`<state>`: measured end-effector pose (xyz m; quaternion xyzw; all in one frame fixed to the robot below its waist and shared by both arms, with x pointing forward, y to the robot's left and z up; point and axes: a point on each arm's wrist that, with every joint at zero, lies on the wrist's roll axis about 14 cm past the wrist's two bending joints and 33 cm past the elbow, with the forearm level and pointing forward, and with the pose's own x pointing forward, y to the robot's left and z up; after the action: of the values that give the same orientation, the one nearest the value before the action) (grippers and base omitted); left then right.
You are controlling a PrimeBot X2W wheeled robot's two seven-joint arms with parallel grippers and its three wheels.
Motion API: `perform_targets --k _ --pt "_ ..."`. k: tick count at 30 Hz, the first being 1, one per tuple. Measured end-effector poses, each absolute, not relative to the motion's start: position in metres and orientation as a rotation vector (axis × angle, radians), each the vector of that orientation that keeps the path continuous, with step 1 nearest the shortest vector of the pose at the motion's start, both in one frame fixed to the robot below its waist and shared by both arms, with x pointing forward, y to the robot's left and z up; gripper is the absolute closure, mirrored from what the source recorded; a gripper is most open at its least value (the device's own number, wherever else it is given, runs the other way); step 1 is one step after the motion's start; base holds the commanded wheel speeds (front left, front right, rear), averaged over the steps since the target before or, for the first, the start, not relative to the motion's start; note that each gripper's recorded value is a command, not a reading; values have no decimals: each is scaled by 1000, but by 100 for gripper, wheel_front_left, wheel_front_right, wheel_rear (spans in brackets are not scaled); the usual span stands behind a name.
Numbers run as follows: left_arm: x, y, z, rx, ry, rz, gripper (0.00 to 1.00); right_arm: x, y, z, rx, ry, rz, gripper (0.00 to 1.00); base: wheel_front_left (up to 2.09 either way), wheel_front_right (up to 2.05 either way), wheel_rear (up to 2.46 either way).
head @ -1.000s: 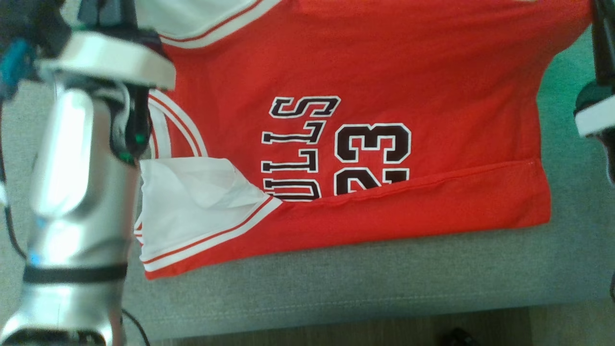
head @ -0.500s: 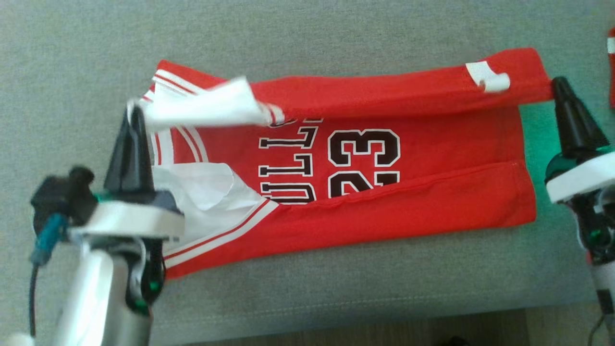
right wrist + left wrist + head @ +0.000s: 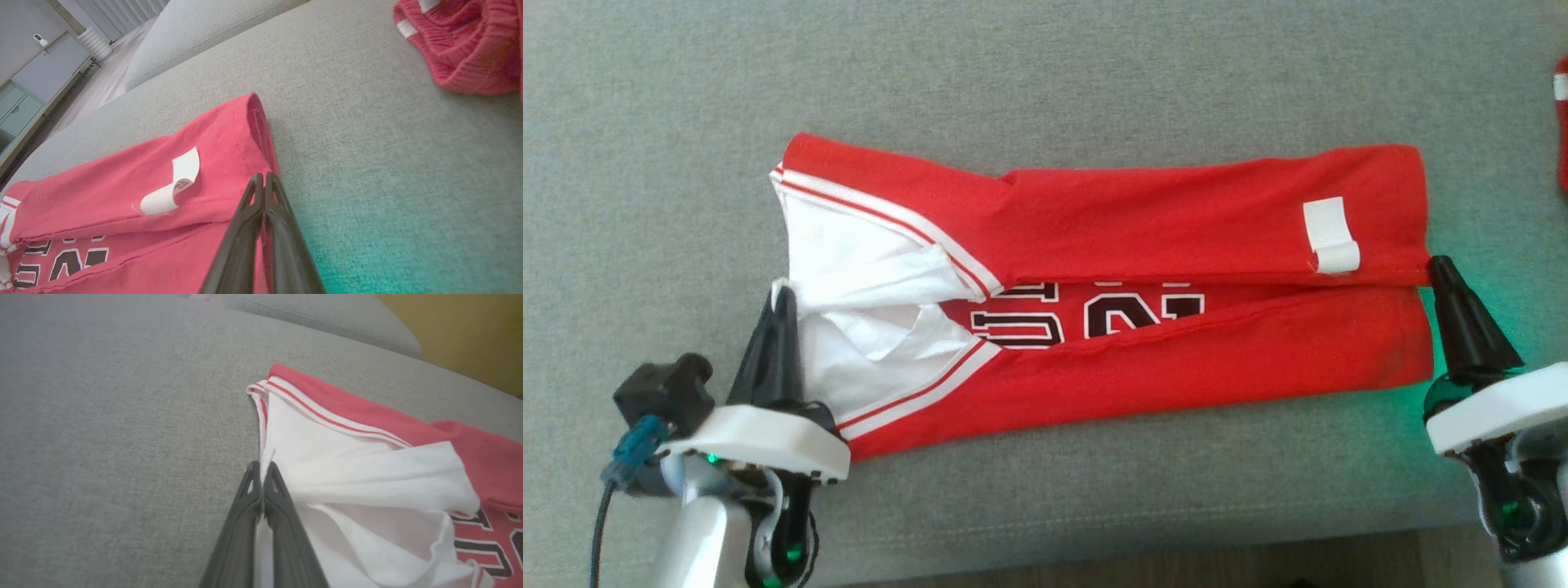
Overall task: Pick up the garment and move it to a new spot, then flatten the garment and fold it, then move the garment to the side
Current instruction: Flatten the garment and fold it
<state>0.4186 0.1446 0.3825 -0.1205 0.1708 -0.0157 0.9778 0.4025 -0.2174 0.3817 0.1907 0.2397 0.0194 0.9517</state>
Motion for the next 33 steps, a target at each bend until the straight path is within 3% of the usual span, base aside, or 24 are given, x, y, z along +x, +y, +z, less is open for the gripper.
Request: perform_targets --k 1,2,3,4,5,6,12,22,33 --pt "417 144 380 -249 359 -31 88 401 -216 382 388 486 38 87 0 0 0" --pt "415 143 377 -261 373 -30 76 400 -216 384 389 482 38 29 0 0 0" --pt "413 142 373 -271 389 -32 58 401 -216 386 389 472 33 0 0 0 0" --pt "411 141 371 -280 401 -33 23 402 -217 389 386 459 30 0 0 0 0" --pt "409 139 369 -295 413 -31 23 403 -218 392 380 447 28 0 0 0 0" --pt "406 138 366 -307 431 -32 0 403 -220 394 372 434 23 0 0 0 0" --pt "398 139 372 -271 416 -29 0 413 -230 430 282 280 15 0 0 0 0" --pt "416 149 462 -125 79 -22 0 416 -229 500 110 51 31 0 0 0 0" --pt "413 137 506 -79 -33 -77 0 393 -214 507 118 66 41 0 0 0 0"
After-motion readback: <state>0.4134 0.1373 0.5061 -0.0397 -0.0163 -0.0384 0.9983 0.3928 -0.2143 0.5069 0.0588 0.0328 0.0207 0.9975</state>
